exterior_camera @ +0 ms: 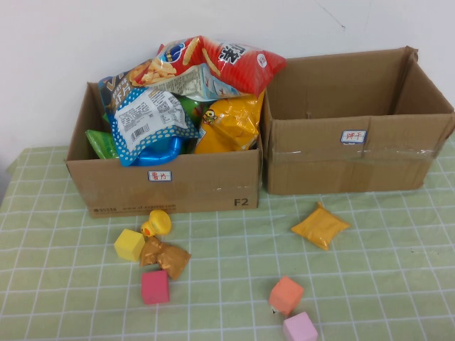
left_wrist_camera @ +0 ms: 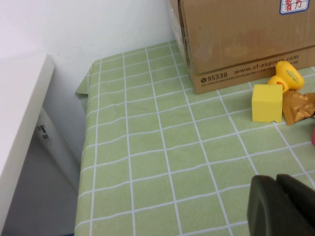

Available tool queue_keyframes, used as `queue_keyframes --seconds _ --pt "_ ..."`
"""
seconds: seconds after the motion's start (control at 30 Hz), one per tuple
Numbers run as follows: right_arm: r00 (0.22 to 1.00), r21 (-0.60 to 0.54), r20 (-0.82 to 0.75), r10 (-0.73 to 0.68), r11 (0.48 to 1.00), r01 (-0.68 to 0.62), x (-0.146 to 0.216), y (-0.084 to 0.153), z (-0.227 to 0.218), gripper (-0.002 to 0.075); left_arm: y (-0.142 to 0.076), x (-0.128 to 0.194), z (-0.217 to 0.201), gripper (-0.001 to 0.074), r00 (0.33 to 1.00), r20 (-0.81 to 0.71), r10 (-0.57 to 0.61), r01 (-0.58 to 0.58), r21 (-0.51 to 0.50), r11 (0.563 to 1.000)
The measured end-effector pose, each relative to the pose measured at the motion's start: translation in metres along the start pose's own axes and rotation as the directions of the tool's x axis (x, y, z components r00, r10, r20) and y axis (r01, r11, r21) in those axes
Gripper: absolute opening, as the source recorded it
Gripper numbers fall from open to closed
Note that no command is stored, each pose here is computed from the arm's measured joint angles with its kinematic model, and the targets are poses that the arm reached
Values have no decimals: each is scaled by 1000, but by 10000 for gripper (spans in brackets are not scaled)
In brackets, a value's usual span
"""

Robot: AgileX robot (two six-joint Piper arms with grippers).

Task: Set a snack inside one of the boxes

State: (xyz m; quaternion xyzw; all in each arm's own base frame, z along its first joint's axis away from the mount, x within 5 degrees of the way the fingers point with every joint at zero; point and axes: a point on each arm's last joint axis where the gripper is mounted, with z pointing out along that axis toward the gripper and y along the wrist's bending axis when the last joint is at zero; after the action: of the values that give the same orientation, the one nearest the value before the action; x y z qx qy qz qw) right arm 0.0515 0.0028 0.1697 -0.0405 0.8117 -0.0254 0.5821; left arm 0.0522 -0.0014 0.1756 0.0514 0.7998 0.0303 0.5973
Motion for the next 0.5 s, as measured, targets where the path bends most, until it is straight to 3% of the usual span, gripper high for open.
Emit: queue_keyframes --seconds 0.13,0.37,0.5 --pt "1000 6 -2 -7 1000 7 0 -1 0 -2 0 0 0 -2 1000 0 0 0 0 1000" --pt "988 52 -1 152 987 -152 0 -5 0 -2 0 0 0 -3 1000 0 0 0 0 1000" --pt "988 62 -1 152 986 -152 1 -6 0 -2 0 0 0 -2 1000 0 0 0 0 1000"
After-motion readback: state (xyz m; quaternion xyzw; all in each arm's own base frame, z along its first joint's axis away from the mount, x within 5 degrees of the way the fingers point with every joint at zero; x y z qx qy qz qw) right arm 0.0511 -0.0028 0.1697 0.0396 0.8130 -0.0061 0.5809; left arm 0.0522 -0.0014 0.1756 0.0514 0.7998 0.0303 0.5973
